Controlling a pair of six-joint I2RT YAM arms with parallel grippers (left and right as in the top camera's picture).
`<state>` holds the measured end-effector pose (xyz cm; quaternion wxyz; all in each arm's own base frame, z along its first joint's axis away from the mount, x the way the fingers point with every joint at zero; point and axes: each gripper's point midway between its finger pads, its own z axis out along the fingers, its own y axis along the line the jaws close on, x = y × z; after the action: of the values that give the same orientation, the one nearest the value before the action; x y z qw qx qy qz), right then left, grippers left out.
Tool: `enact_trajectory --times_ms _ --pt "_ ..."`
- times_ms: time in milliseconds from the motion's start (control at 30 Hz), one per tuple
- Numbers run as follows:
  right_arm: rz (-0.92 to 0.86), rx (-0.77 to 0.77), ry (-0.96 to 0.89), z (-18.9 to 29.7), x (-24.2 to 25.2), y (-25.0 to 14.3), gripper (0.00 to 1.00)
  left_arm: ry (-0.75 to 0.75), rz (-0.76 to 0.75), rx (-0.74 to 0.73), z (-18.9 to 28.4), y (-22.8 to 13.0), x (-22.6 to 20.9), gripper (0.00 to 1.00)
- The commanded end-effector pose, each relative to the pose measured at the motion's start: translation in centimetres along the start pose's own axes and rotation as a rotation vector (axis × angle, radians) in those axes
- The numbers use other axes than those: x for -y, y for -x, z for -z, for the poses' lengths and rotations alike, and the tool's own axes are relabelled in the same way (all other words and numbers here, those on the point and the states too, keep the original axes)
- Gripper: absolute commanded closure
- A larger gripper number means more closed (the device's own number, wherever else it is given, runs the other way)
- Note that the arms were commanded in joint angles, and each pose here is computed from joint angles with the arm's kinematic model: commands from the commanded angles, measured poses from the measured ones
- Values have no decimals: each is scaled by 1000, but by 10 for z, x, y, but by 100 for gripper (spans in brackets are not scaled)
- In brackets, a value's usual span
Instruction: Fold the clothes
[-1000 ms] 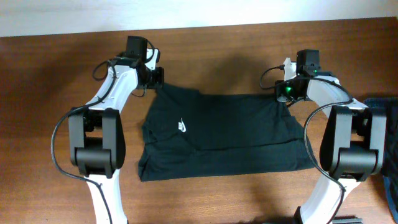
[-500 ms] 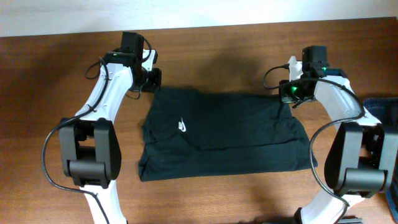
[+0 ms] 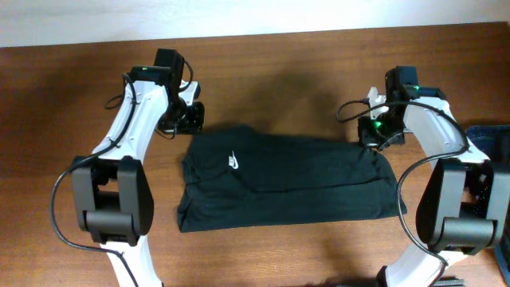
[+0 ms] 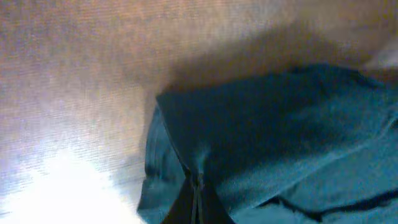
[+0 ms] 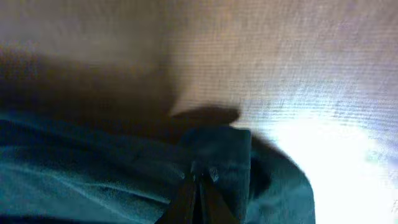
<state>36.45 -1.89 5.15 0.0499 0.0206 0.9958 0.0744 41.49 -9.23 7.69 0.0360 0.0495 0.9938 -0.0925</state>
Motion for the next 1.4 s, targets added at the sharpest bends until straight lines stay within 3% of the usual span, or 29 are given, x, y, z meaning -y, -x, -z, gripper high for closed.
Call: enact_trajectory --times_ms 0,300,1367 --pt "-3 15 -14 13 2 1 96 -12 -8 29 26 -2 6 100" --pt "-22 -57 -9 14 1 -17 96 -4 15 -116 29 -39 5 100" --pt "-120 -186 -86 3 13 -55 96 19 19 -283 -14 -90 2 100"
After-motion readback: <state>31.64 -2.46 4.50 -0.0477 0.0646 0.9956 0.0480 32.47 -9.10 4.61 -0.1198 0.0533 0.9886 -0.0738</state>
